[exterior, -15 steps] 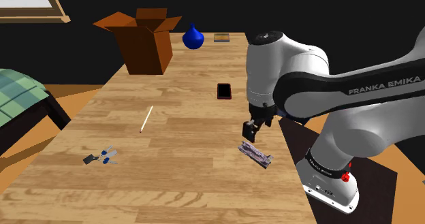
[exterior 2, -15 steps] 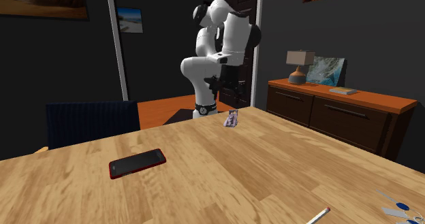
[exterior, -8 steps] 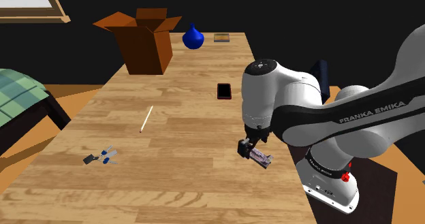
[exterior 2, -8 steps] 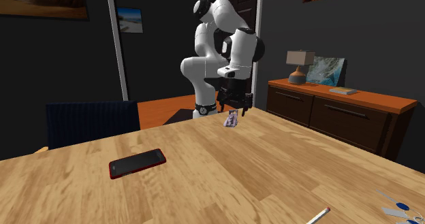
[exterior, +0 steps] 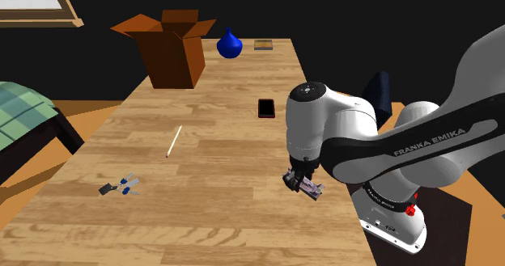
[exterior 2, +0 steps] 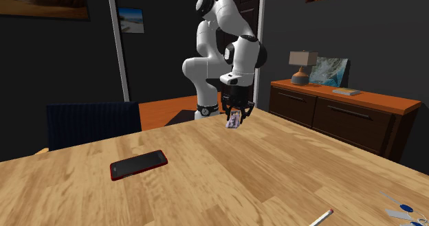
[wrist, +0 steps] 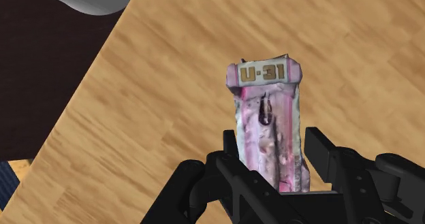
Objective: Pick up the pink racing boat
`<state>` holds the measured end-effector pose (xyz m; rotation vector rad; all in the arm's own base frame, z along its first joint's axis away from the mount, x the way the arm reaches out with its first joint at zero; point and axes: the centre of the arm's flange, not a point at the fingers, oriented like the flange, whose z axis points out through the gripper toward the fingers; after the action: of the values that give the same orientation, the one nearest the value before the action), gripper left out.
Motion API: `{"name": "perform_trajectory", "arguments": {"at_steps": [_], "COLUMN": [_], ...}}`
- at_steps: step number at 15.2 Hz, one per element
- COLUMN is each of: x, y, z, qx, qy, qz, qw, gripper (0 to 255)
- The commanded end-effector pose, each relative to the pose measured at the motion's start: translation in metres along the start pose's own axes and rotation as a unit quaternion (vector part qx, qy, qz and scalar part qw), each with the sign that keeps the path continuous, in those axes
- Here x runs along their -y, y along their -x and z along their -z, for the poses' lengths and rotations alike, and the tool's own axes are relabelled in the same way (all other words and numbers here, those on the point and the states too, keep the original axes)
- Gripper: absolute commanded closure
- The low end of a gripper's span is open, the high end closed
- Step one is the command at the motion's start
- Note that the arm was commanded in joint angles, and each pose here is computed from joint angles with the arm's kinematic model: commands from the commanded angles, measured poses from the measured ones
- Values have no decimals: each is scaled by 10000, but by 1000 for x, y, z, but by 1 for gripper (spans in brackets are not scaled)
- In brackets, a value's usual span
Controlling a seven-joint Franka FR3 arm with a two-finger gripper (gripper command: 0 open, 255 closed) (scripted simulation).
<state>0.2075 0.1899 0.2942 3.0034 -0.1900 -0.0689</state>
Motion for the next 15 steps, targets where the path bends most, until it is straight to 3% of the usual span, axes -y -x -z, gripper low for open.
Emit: {"name": "perform_trajectory", "arguments": {"at_steps": [1, 7, 15], "x": [0, 0, -6], "y": [0, 0, 2], "z": [0, -1, 41], "qx": [0, 0, 0], "qy": [-2, -2, -2], "qz": [-1, -1, -1], "qw": [10000, 10000, 10000], "gripper": [255, 255, 255]}}
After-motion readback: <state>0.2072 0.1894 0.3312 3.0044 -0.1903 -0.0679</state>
